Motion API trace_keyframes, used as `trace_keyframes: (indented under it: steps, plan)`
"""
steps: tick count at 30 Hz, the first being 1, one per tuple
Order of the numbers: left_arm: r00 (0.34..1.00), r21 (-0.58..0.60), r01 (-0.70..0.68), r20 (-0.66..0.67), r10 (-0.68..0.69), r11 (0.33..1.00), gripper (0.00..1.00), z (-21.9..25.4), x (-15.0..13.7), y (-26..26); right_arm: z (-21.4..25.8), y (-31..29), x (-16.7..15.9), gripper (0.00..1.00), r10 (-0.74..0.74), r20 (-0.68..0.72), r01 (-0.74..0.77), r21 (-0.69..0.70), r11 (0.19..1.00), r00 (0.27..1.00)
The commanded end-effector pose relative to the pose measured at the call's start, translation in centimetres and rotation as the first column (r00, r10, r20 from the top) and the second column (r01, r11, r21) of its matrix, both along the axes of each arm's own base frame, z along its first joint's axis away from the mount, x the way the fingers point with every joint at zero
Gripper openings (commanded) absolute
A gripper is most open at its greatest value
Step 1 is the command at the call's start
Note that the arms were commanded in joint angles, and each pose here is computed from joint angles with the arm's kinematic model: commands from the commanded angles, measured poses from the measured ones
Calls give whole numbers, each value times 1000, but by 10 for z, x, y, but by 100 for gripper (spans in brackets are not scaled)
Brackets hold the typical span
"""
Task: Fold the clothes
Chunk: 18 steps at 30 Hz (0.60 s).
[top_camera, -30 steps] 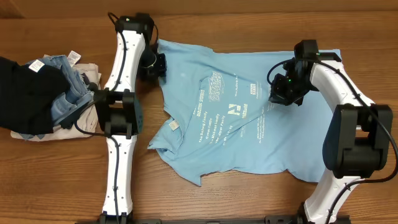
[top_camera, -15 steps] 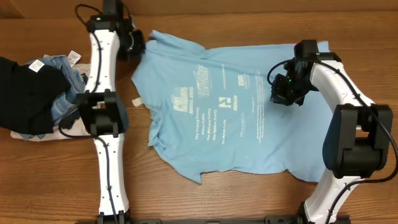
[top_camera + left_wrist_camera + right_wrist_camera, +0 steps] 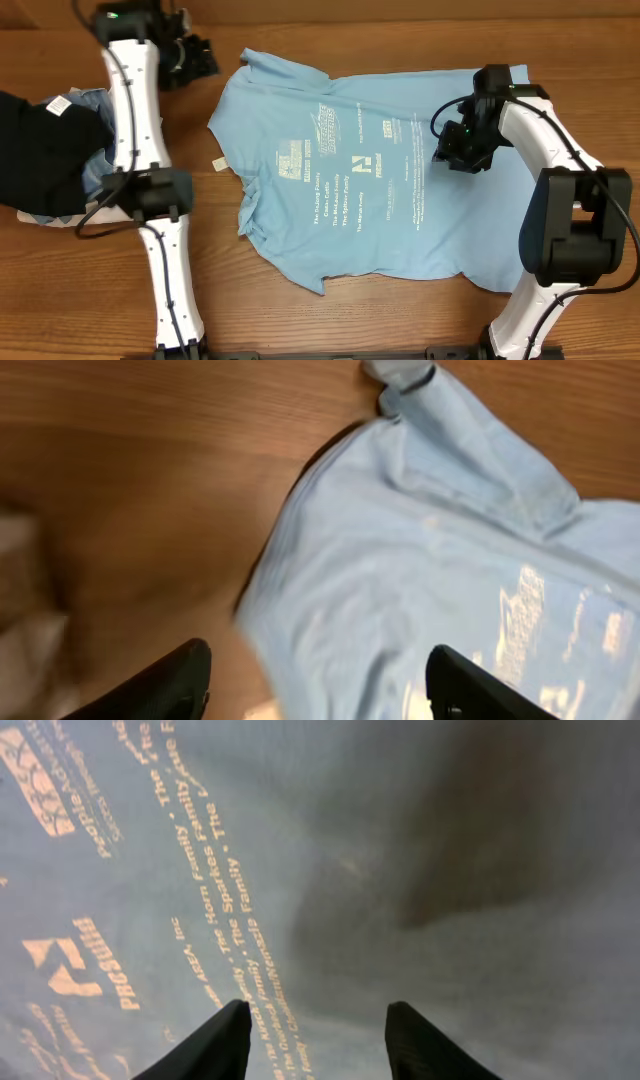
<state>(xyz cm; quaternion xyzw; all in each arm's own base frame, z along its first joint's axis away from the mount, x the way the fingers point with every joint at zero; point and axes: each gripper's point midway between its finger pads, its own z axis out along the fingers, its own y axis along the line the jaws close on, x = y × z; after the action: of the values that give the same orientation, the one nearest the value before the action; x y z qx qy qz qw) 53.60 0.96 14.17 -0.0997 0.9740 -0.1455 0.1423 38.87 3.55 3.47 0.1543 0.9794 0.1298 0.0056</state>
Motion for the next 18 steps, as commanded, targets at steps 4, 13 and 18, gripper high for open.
trace_keyframes:
  steps: [4, 13, 18]
  plan:
    - [922, 111, 39, 378, -79, 993, 80, 191, -51, -11, 92, -14, 17, 61, -15, 253, 18, -7, 1000, 967]
    - [959, 212, 49, 262, -105, 976, 81, 226, -178, -53, 171, -18, -21, 81, -43, 374, 46, 1, 999, 926]
    - [989, 188, 56, -143, -29, 981, 76, 119, -240, -61, 167, -17, -32, 82, -58, 324, 59, 7, 998, 944]
